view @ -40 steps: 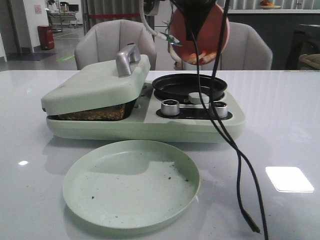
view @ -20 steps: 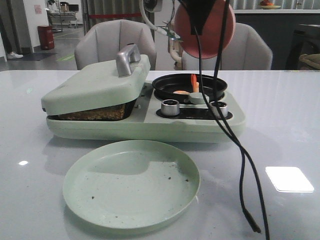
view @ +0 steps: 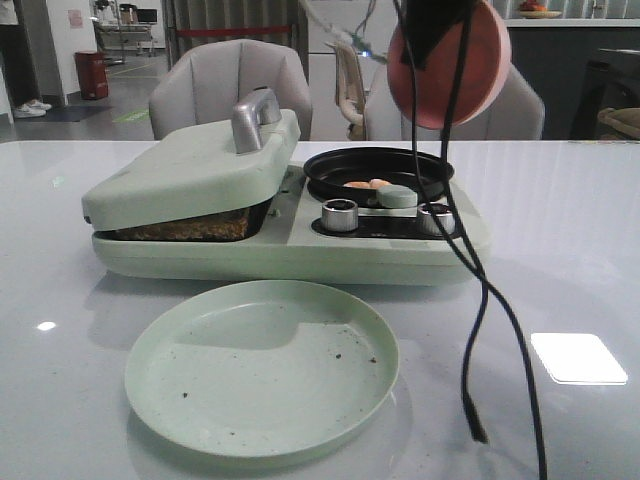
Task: Make breakfast with bread and shrimp
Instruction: 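Lift the pink bowl over the frying pan and tip shrimp in, then lower the empty pink bowl back onto the table, release it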
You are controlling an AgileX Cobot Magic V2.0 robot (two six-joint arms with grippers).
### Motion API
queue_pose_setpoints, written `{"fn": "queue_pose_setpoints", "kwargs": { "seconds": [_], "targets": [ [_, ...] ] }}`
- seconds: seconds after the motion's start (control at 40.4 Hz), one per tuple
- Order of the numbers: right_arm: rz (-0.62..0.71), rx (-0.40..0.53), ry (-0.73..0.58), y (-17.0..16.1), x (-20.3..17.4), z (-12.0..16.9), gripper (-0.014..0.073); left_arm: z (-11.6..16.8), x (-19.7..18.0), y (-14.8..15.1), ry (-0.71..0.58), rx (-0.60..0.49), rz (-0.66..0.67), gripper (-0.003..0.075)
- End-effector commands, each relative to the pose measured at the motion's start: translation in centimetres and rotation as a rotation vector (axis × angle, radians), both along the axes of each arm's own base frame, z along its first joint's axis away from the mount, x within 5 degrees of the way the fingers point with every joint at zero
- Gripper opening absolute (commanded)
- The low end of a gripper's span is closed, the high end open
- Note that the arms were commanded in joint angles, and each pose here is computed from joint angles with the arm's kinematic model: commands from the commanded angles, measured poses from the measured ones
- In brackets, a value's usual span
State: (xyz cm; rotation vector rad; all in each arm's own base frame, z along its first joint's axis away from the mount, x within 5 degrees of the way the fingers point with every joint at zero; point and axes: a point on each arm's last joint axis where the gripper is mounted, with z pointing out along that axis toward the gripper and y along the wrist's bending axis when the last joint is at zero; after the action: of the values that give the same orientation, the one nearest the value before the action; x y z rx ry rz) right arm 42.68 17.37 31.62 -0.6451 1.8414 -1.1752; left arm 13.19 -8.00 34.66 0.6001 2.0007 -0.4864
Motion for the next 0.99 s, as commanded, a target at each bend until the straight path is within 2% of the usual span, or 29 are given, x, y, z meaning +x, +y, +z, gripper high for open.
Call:
{"fn": "queue_pose_setpoints", "kwargs": {
  "seconds": [0.0, 0.049, 0.173, 0.297, 0.346, 0.52, 0.693, 0.816, 0.965],
  "targets": [
    [-0.078, 0.148, -0.119, -3.3, -3.0, 7.0, 0.0043, 1.4, 0.2, -0.1, -0.077, -0.061, 0.023, 0.0101],
    [-0.102, 0.224, -0.100, -4.5, -3.8, 7.7, 0.0043, 1.4, 0.2, -0.1, -0.077, -0.061, 0.023, 0.0101],
    [-0.173, 0.338, -0.004, -8.5, -5.4, 8.0, 0.0043, 1.4, 0.2, -0.1, -0.077, -0.061, 0.023, 0.0101],
    [-0.254, 0.456, 0.175, -13.1, -6.9, 6.5, 0.0043, 1.4, 0.2, -0.1, -0.077, -0.061, 0.023, 0.0101],
    [-0.277, 0.525, 0.238, -14.8, -7.4, 5.5, 0.0043, 1.4, 0.2, -0.1, -0.077, -0.061, 0.023, 0.0101],
    [-0.339, 0.860, 0.387, -19.8, -8.5, 0.7, 0.0043, 1.4, 0.2, -0.1, -0.077, -0.061, 0.023, 0.0101],
    [-0.380, 1.152, 0.417, -23.1, -9.7, -5.0, 0.0043, 1.4, 0.2, -0.1, -0.077, -0.061, 0.023, 0.0101],
    [-0.440, 1.237, 0.384, -24.3, -10.3, -8.2, 0.0043, 1.4, 0.2, -0.1, -0.077, -0.061, 0.023, 0.0101],
    [-0.473, 1.240, 0.407, -24.4, -10.3, -10.9, 0.0046, 1.4, 0.2, -0.1, -0.074, -0.059, 0.022, 0.0101]
  ]
}}
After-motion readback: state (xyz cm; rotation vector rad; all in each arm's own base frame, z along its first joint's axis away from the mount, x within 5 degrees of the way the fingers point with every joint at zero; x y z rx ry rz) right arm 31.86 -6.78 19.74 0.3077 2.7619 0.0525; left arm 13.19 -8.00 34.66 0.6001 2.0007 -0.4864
